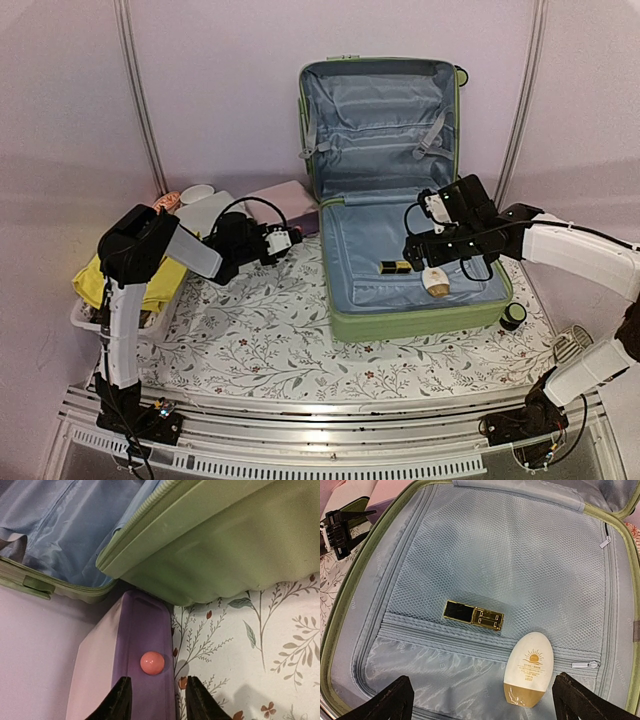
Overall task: Open, take out, and arrange the luggage
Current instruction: Open the drawer of the storage box.
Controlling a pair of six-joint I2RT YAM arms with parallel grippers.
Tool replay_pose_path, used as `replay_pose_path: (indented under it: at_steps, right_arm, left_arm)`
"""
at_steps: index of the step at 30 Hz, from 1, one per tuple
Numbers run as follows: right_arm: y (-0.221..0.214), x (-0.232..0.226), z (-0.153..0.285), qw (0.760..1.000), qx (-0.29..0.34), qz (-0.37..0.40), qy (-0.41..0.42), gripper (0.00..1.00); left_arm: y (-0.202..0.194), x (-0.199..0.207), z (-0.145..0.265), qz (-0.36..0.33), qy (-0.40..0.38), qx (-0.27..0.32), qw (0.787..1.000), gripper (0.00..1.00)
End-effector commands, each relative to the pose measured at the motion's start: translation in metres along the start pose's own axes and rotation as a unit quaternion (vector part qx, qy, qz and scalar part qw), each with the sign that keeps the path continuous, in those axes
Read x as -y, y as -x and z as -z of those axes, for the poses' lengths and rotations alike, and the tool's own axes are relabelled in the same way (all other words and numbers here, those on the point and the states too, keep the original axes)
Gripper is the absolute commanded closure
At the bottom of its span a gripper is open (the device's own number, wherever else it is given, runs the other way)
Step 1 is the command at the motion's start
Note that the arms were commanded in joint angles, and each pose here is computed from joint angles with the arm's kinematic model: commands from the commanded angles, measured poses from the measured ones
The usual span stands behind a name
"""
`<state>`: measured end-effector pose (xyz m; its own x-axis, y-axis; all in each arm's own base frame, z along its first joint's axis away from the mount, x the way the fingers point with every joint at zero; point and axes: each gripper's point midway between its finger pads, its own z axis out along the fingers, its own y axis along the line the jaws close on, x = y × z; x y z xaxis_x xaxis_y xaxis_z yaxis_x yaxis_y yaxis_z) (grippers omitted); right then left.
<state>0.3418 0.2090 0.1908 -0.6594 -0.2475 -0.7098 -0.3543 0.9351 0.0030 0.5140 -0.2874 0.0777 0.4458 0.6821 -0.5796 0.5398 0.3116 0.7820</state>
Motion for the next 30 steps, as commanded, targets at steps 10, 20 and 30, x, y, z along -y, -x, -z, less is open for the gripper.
replay_pose_path:
  at_steps: [10,20,30]
  right_arm:
    - [0.008,0.001,0.003,1.0,0.016,0.001,-0.003,0.01]
    - [0.012,0.0,0.002,1.0,0.016,0.001,-0.002,0.01]
    - [0.012,0.0,0.002,1.0,0.016,0.002,-0.005,0.01]
  left_arm:
    - [-0.017,0.003,-0.017,-0.02,-0.012,-0.021,1.0,0.62]
    - [-0.029,0.004,-0.028,-0.017,-0.02,-0.032,0.999,0.66]
    - [-0.044,0.008,-0.04,-0.059,-0.02,-0.072,0.995,0.67]
